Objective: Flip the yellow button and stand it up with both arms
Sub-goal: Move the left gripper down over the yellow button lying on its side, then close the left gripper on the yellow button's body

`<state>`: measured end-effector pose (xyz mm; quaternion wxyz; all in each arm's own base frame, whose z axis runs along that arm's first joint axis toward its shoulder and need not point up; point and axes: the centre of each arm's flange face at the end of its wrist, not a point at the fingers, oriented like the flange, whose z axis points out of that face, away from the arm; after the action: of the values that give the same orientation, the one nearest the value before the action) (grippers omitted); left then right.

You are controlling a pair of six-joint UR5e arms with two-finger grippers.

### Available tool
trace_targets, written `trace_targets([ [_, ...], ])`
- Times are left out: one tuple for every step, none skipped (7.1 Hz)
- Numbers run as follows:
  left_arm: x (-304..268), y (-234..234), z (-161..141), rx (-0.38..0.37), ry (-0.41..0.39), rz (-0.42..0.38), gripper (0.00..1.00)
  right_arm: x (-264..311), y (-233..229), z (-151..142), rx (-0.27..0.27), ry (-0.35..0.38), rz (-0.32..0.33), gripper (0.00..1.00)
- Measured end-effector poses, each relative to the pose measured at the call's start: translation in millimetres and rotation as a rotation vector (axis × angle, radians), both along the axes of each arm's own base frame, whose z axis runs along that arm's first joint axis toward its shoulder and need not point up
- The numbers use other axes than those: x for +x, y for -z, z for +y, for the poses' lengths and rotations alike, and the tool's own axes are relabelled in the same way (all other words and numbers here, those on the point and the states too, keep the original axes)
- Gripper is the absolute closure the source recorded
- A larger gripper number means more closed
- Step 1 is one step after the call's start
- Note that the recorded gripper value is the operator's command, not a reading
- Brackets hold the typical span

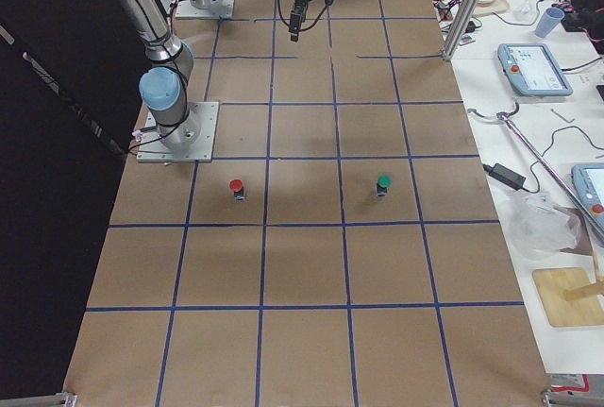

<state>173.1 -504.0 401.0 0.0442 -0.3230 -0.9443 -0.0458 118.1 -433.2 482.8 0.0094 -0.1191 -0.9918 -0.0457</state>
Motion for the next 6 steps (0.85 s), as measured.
trace_targets([
  [28.2, 26.4, -6.4, -0.009, 0.096, 0.013, 0.01, 0.1, -0.1, -0.1, -0.001, 0.001, 0.001, 0.0],
  [51.8, 54.1, -10.1, -0.028, 0.195, 0.01, 0.01, 0.2, -0.2, -0.2, -0.002, 0.003, 0.001, 0.0],
  [63.8, 77.4, -7.0, -0.042, 0.283, -0.004, 0.01, 0.2, -0.3, -0.3, -0.003, 0.002, 0.001, 0.0],
  [64.9, 97.6, 3.4, -0.045, 0.322, -0.015, 0.01, 0.3, -0.4, -0.4, -0.005, 0.0, 0.0, 0.0],
  [63.6, 120.3, 17.4, -0.061, 0.339, -0.034, 0.01, 0.3, -0.5, -0.5, -0.005, 0.0, 0.0, 0.0],
  [62.3, 140.7, 31.2, -0.083, 0.361, -0.059, 0.01, 0.3, -0.6, -0.6, -0.006, 0.0, 0.0, 0.0],
])
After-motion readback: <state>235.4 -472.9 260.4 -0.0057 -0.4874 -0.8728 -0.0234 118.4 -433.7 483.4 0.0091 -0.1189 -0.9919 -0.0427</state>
